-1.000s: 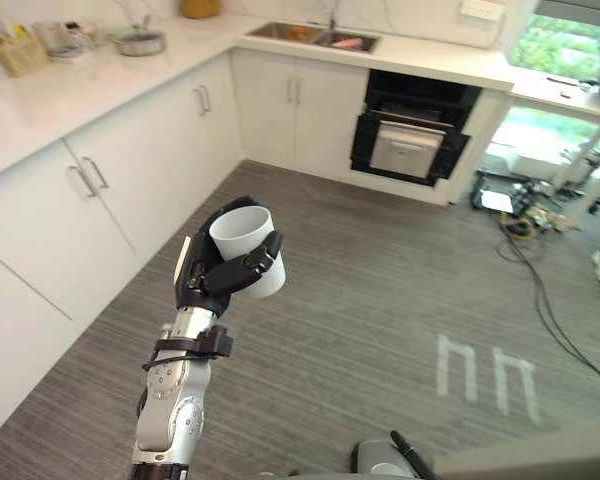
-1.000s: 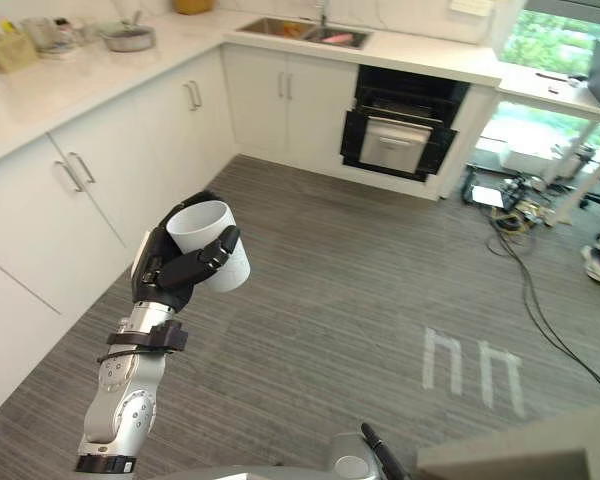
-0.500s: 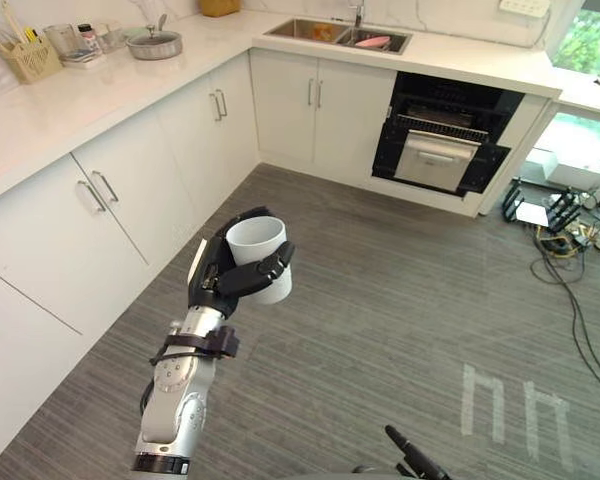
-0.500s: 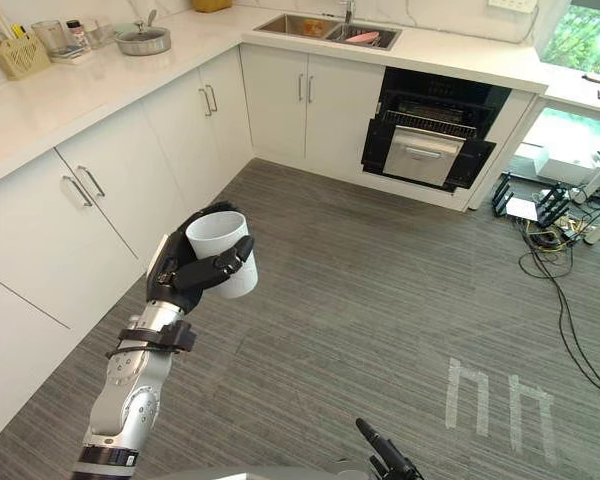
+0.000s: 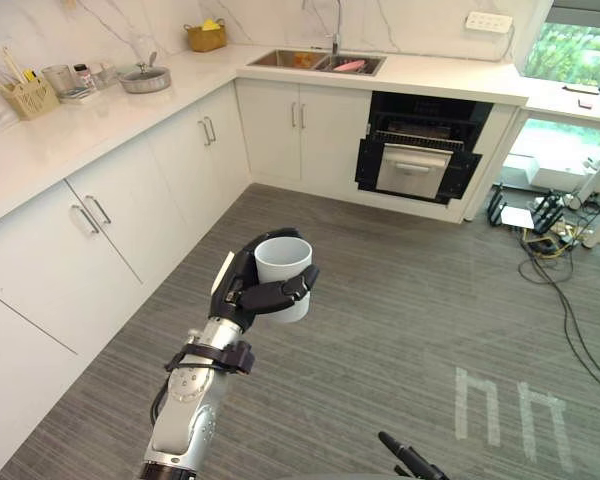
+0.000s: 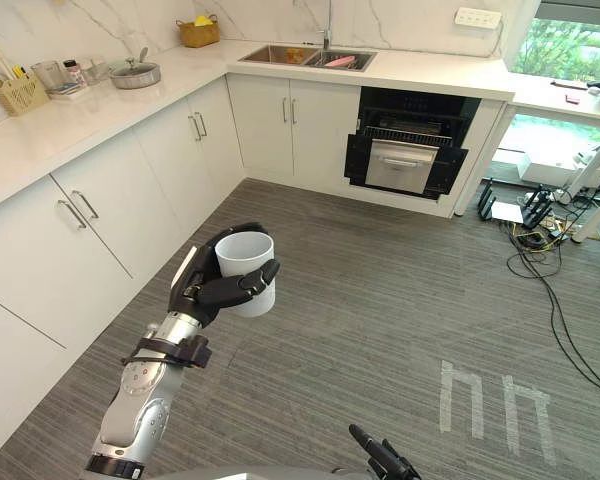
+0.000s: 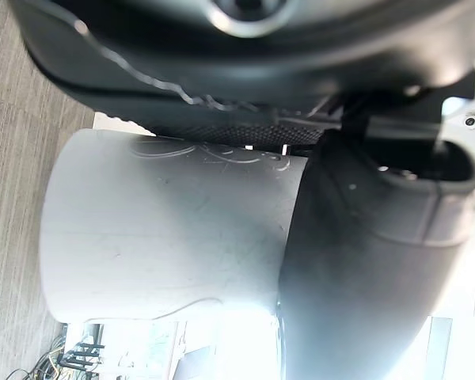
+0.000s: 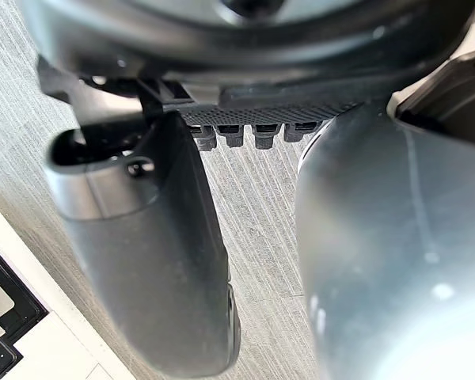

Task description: Walk over to the sink, pick up the cup, carry it to the dishwasher, place the cup inside the dishwasher, then close the dishwasher door

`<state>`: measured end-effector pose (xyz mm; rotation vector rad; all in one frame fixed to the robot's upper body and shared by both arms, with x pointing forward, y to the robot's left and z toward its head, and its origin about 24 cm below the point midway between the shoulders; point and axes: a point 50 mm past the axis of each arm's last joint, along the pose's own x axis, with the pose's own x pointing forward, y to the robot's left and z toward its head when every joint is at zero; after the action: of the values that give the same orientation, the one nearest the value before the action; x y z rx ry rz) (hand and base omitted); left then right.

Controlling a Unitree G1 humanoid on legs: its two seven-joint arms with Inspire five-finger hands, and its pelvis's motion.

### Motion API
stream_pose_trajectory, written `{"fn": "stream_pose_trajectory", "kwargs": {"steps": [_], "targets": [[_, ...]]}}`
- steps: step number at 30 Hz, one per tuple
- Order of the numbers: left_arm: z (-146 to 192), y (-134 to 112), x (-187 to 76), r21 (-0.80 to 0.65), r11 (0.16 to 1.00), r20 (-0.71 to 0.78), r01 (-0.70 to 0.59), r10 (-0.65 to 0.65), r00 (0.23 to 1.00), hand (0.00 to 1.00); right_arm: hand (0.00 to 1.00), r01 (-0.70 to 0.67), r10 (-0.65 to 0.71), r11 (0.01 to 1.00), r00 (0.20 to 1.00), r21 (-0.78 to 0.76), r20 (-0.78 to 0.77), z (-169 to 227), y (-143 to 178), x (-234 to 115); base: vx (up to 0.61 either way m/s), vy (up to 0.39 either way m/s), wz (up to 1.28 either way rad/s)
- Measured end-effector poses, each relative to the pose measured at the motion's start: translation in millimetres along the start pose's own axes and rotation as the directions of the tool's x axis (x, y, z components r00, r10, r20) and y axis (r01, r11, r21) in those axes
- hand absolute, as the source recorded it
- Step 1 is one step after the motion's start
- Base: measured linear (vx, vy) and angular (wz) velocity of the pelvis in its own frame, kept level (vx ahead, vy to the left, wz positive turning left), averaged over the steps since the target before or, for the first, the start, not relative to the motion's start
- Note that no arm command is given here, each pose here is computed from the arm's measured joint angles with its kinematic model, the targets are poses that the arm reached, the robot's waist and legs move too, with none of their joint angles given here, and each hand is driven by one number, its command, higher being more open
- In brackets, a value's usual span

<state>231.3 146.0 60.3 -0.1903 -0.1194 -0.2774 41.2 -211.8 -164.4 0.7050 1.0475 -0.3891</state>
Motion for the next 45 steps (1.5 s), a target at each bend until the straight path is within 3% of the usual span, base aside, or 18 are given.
{"fn": "stream_pose_trajectory", "kwargs": {"steps": [5, 13, 20, 24, 32, 35, 41, 45], "targets": [[-28.4, 2.9, -5.7, -0.064, 0.994, -0.112, -0.087, 0.079, 0.991, 0.00, 1.00, -0.001, 0.001, 0.998, 1.000, 0.065, 0.008, -0.7, -0.3, -0.4, -0.02, -0.010, 0.11], [-72.8, 2.5, -44.3, -0.231, 0.914, -0.384, -0.334, 0.230, 0.894, 0.00, 1.00, 0.098, -0.104, 0.992, 0.992, 0.073, 0.076, 9.5, -8.1, -1.1, 0.08, -0.025, 0.05], [-68.0, 0.0, -51.7, -0.241, 0.910, -0.368, -0.337, 0.236, 0.899, 0.00, 1.00, 0.029, 0.007, 0.993, 0.951, -0.112, 0.308, 74.1, 47.1, 11.7, 0.31, 0.216, -0.72], [-64.2, 11.6, -52.3, -0.228, 0.903, -0.349, -0.363, 0.272, 0.897, 0.00, 1.00, 0.014, 0.021, 0.994, 0.953, -0.112, 0.302, 69.6, 57.4, 14.4, 0.38, 0.251, -0.15], [-60.1, 14.4, -53.8, -0.233, 0.912, -0.316, -0.337, 0.257, 0.913, 0.00, 1.00, 0.102, -0.098, 0.995, 0.961, 0.000, 0.259, 32.3, 33.3, 0.6, 0.40, 0.175, 0.09], [-55.4, 19.2, -52.8, -0.212, 0.921, -0.297, -0.328, 0.259, 0.919, 0.00, 1.00, 0.042, -0.047, 0.999, 0.937, 0.022, 0.345, 31.5, 45.8, -5.5, 0.38, 0.005, 0.20], [-43.5, 19.9, -41.7, -0.143, 0.957, -0.252, -0.253, 0.212, 0.944, 0.00, 1.00, -0.114, 0.158, 0.987, 0.830, -0.116, 0.535, 62.1, 78.8, -22.6, 0.49, -0.086, 0.12], [-49.1, 8.7, -41.6, -0.199, 0.931, -0.258, -0.307, 0.252, 0.933, 0.00, 1.00, -0.189, 0.294, 0.954, 0.750, -0.234, 0.593, 89.9, 107.2, -29.7, 0.61, -0.157, -0.46]]}}
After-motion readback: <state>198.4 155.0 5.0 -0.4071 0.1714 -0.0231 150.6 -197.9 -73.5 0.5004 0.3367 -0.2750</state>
